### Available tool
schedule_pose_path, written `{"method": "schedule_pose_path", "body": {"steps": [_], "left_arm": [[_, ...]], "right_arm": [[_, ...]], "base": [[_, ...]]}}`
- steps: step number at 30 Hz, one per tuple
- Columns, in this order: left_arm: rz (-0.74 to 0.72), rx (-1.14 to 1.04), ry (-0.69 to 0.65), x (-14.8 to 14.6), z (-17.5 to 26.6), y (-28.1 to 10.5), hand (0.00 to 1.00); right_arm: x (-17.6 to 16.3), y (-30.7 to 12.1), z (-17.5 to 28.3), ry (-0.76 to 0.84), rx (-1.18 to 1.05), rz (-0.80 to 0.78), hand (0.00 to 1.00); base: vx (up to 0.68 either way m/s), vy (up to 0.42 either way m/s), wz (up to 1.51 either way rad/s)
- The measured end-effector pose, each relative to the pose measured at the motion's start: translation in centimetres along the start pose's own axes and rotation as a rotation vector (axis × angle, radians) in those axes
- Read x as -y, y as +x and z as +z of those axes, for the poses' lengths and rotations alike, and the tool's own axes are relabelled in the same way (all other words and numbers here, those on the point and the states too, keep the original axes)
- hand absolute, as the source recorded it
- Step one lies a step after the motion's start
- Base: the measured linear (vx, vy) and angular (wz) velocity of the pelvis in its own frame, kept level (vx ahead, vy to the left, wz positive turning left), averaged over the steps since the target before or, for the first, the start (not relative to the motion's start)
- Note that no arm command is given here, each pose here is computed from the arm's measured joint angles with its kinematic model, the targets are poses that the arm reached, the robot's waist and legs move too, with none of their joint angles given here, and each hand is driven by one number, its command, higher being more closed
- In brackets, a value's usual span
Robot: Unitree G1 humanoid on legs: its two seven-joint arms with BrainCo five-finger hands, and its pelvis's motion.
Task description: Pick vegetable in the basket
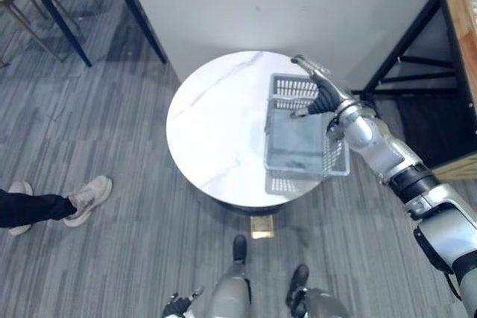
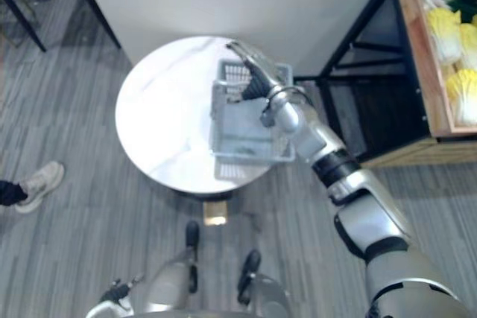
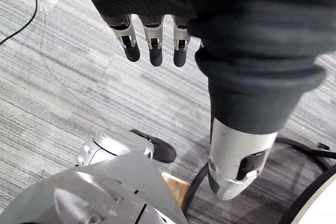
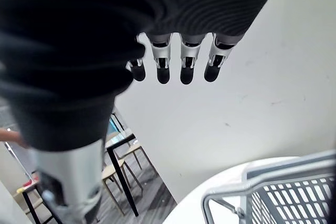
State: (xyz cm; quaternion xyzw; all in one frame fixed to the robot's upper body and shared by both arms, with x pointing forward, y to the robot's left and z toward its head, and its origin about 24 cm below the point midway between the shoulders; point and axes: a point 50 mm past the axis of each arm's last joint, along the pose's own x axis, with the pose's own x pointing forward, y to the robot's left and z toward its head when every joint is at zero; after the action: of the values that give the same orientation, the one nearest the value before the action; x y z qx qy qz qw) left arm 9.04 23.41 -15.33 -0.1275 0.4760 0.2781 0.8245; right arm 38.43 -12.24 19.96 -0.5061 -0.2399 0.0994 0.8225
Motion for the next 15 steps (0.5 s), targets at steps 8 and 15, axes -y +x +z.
{"method": "schedule_pose_path", "body": {"steps": [8, 15], "left_arm": [[-0.019, 0.046, 0.018, 0.5, 1.0, 0.1, 0.0], [-0.051, 0.084, 0.026, 1.6, 2.1, 0.2, 0.0]], "right_arm": [[1.5, 1.4, -1.1, -0.062, -0.093, 0.002, 0.0], [3.3, 2.5, -0.2, -0.125, -0.085, -0.032, 0.0]], "base": [[-0.01, -0.018, -0.01], [0.01, -0.016, -0.04]]}}
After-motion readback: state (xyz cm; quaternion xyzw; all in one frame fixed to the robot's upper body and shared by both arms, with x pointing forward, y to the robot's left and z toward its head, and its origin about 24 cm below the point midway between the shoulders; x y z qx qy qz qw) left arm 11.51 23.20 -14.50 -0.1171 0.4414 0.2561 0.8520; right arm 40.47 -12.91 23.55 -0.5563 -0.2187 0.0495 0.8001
